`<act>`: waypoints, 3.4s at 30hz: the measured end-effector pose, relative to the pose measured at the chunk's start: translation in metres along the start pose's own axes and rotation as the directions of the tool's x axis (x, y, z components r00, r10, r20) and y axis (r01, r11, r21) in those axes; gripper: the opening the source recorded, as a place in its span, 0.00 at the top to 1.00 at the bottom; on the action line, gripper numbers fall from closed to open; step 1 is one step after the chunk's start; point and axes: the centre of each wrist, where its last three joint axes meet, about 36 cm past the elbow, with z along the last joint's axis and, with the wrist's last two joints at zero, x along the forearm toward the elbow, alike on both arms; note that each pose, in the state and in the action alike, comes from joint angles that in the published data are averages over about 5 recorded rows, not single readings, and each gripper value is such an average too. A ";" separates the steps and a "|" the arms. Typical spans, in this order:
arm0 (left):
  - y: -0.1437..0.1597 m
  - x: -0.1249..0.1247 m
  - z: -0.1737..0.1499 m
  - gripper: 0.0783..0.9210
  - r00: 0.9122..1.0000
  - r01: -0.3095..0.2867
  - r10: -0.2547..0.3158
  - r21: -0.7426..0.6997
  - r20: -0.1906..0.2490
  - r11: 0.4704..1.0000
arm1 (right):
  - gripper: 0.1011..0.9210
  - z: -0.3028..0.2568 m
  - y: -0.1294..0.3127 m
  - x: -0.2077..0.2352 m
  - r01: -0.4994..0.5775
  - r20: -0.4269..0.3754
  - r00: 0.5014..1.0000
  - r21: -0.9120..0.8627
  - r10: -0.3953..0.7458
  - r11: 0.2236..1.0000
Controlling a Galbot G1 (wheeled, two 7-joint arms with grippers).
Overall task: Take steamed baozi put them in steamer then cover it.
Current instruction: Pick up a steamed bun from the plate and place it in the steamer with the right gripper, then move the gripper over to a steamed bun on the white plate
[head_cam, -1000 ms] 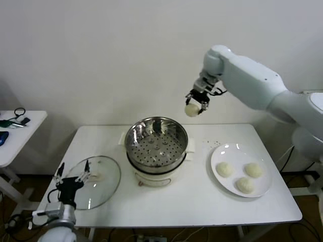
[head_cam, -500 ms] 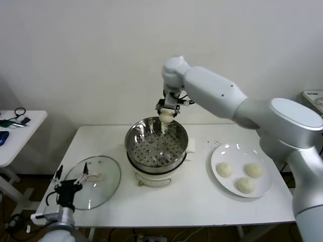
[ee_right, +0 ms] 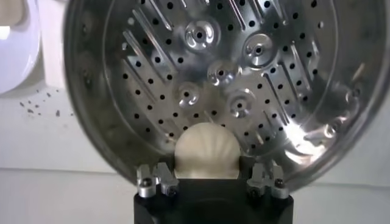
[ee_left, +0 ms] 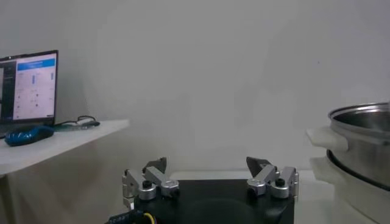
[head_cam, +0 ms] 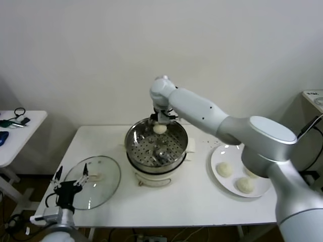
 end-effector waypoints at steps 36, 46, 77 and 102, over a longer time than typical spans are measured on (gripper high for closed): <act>-0.005 0.011 -0.011 0.12 1.000 -0.028 0.028 0.032 0.000 0.999 | 0.12 0.029 0.063 0.059 -0.093 0.027 0.995 -0.205 0.101 0.974; -0.009 0.016 -0.013 0.12 0.999 -0.053 0.053 0.044 0.001 0.998 | 0.12 0.028 0.180 0.085 -0.080 0.072 0.983 -0.654 0.167 0.752; -0.009 0.017 -0.006 0.12 0.998 -0.061 0.062 0.034 -0.018 0.998 | 0.12 -0.103 0.385 -0.055 0.302 0.295 0.945 -0.953 0.140 -0.029; -0.007 0.018 0.008 0.12 0.999 -0.039 0.039 0.007 -0.036 0.999 | 0.16 -0.121 0.380 -0.110 0.312 0.304 0.945 -0.949 0.121 -0.052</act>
